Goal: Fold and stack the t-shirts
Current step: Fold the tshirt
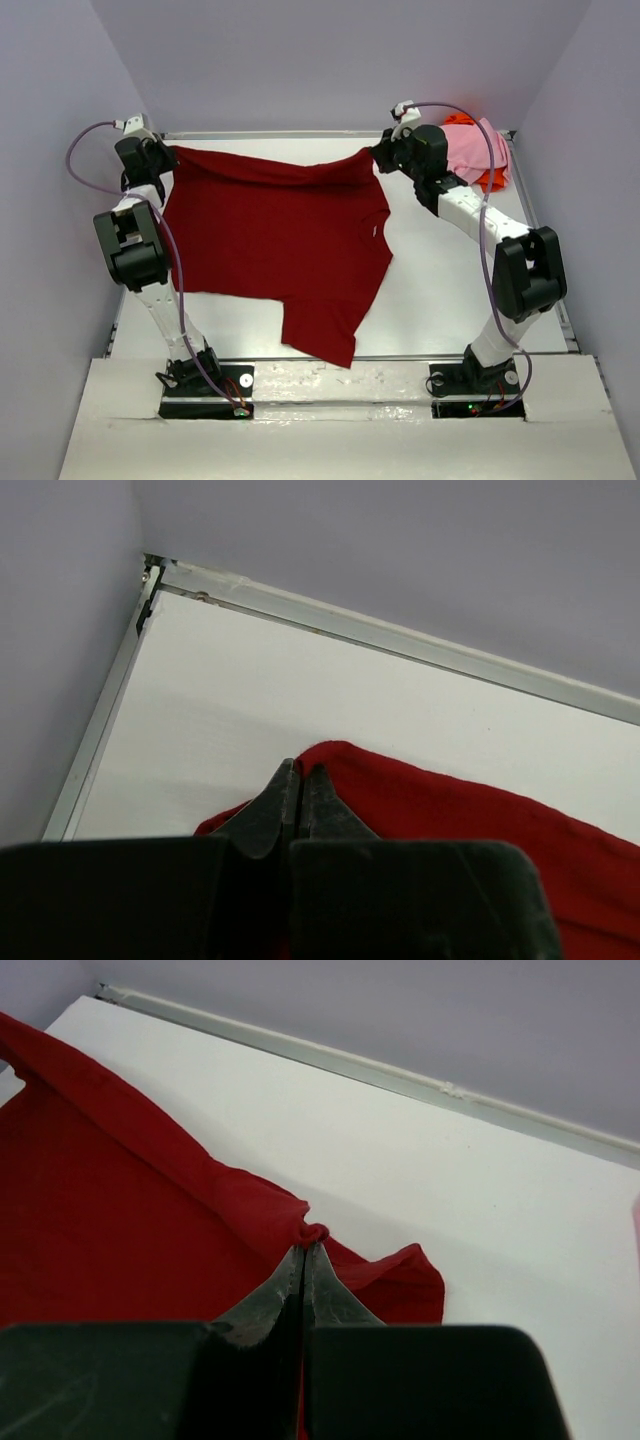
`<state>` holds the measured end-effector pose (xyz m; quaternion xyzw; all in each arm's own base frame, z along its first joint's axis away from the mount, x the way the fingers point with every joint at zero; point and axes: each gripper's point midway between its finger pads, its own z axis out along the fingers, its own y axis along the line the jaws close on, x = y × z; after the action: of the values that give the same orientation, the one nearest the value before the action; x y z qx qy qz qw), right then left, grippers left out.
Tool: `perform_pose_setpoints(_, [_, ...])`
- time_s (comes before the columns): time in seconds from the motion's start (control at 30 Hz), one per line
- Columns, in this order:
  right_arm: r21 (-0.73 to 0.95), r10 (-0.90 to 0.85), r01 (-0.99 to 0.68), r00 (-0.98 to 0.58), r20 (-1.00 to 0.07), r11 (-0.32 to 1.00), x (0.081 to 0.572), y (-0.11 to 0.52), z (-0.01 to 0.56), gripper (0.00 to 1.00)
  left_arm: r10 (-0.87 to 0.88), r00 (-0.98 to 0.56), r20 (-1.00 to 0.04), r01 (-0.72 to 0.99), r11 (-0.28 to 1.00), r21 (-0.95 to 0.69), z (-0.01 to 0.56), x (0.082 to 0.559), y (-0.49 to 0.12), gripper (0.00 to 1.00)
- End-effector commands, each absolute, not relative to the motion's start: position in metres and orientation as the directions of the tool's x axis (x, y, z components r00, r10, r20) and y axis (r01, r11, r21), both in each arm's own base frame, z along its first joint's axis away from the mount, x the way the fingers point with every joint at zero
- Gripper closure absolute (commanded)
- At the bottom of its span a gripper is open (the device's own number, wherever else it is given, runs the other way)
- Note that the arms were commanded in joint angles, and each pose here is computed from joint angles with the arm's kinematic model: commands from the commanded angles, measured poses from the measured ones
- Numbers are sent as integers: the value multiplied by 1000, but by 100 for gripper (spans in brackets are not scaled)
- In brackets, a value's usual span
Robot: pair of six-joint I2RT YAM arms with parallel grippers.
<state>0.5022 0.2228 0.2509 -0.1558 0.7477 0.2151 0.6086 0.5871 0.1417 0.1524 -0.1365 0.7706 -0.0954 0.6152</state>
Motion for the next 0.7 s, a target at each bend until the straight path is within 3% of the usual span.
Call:
perform_pose_setpoints(0.0, [156, 89, -525, -151, -985, 837, 489, 227, 279, 100, -264, -101, -959, -60, 964, -259, 201, 574, 148, 100])
perform_pose_setpoints(0.67, [254, 105, -504, -304, -947, 825, 435, 218, 222, 100, -254, -117, -960, -69, 966, -248, 178, 544, 172, 100])
